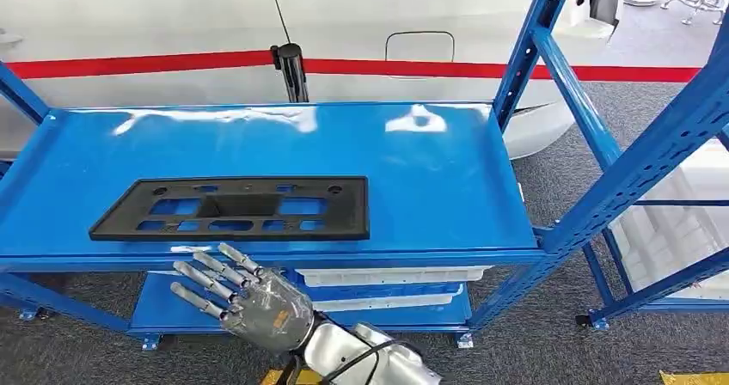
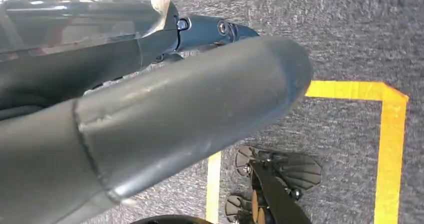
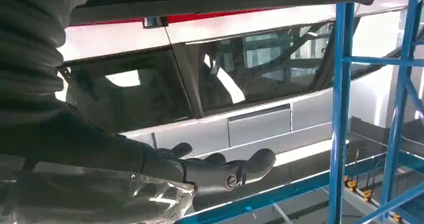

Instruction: Take the parts from the cabinet and place them on the table.

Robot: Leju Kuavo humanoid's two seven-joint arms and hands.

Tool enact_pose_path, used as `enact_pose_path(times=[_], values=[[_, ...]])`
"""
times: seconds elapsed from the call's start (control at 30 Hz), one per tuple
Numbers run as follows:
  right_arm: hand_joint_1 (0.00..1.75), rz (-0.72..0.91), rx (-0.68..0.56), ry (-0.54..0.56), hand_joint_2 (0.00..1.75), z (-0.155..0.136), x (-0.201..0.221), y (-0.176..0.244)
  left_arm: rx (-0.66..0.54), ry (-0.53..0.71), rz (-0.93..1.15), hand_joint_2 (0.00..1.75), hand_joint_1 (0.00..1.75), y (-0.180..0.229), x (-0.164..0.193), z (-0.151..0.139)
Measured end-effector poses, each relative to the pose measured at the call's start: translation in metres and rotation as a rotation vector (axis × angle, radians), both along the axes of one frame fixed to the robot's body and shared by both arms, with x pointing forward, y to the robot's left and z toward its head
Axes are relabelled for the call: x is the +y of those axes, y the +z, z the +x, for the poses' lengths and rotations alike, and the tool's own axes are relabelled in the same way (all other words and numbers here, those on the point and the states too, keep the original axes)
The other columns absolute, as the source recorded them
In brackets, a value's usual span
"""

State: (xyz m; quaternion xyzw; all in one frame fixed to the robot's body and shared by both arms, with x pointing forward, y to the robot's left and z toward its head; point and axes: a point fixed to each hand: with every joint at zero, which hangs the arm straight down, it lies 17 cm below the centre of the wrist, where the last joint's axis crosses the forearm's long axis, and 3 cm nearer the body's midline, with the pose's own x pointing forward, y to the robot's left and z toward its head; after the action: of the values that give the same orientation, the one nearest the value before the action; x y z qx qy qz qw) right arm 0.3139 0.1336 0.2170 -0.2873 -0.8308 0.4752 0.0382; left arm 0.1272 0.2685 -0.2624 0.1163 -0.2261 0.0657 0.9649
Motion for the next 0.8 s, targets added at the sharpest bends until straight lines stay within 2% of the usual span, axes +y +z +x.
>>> enact_pose_path(times=[0.17, 0.37, 0.53, 0.8], values=[[0.0, 0.001, 0.01, -0.072, 1.75, 0.03, 0.0, 0.007, 0.009, 0.003, -0.004, 0.0, 0.0, -0.001, -0.001, -0.001], [0.0, -0.006, 0.058, -0.304, 1.75, 0.096, -0.032, -0.002, -0.001, -0.037, -0.018, 0.0, 0.0, 0.0, -0.006, 0.001], [0.0, -0.043, 0.074, -0.367, 1.75, 0.114, -0.044, -0.016, -0.003, -0.053, -0.021, 0.0, 0.0, 0.0, -0.008, 0.001], [0.0, -0.079, 0.105, -0.602, 1.75, 0.162, -0.102, -0.04, -0.011, -0.136, -0.034, 0.0, 0.0, 0.001, -0.016, 0.004]])
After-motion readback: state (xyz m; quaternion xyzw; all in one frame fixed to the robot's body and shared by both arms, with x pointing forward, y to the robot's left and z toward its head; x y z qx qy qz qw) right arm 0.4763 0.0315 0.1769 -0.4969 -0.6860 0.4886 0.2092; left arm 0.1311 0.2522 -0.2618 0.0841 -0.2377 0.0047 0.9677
